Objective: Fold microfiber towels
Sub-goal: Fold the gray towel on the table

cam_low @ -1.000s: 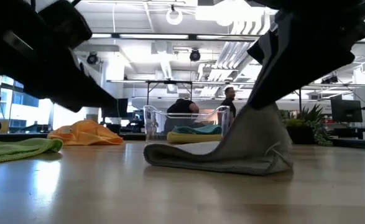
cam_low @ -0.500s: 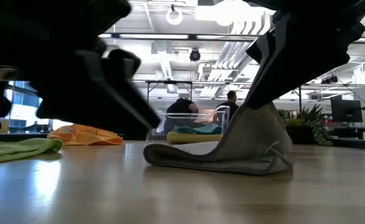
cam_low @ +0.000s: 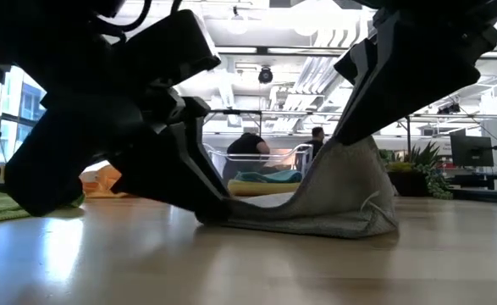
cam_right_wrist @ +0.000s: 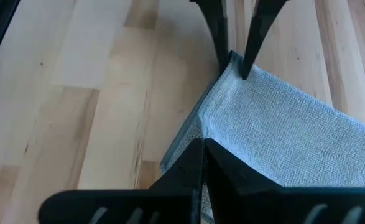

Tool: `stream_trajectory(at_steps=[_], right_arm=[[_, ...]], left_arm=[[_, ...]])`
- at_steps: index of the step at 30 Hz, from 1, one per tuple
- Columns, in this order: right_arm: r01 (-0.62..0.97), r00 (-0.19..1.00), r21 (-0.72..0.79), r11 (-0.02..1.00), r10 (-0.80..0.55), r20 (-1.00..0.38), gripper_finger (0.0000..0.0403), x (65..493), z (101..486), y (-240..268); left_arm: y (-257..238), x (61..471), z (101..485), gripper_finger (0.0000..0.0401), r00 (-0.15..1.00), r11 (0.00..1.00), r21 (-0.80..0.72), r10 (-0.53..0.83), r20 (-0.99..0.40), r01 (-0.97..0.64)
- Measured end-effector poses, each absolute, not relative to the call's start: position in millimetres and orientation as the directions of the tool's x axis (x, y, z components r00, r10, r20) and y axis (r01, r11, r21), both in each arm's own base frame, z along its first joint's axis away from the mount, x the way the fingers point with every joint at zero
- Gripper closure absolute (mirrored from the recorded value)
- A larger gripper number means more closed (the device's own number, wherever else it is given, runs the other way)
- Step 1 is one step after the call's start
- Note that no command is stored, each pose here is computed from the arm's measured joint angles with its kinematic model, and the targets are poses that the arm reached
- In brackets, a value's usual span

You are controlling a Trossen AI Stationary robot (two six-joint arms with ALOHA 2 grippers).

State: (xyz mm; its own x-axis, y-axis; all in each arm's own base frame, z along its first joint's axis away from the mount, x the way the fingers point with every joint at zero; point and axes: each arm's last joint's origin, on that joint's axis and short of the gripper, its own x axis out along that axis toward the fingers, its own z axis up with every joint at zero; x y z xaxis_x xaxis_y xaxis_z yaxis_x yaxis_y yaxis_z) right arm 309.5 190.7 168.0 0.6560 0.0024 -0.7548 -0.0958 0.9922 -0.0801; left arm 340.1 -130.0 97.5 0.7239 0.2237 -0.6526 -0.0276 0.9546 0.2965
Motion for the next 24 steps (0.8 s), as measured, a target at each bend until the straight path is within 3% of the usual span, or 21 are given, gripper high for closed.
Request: stream_trajectory(at_steps=[5,15,24], right_arm=[[-0.09,0.656,-0.074,0.993,0.003,-0.754,0.0403,309.4,168.1,190.9],[-0.033,0.657,-0.04,0.999,-0.009,-0.754,0.0403,308.8,167.9,190.9],[-0.016,0.671,-0.032,0.999,-0.013,-0.741,0.0403,311.5,166.0,191.6]], left_arm=[[-129.7,338.8,99.3,0.0395,0.727,0.926,0.346,0.341,-0.596,-0.15],[-137.8,332.8,104.4,0.0398,0.729,0.899,0.138,0.42,-0.54,-0.416],[-145.5,319.3,100.6,0.04,0.69,0.761,-0.084,0.529,-0.493,-0.644]])
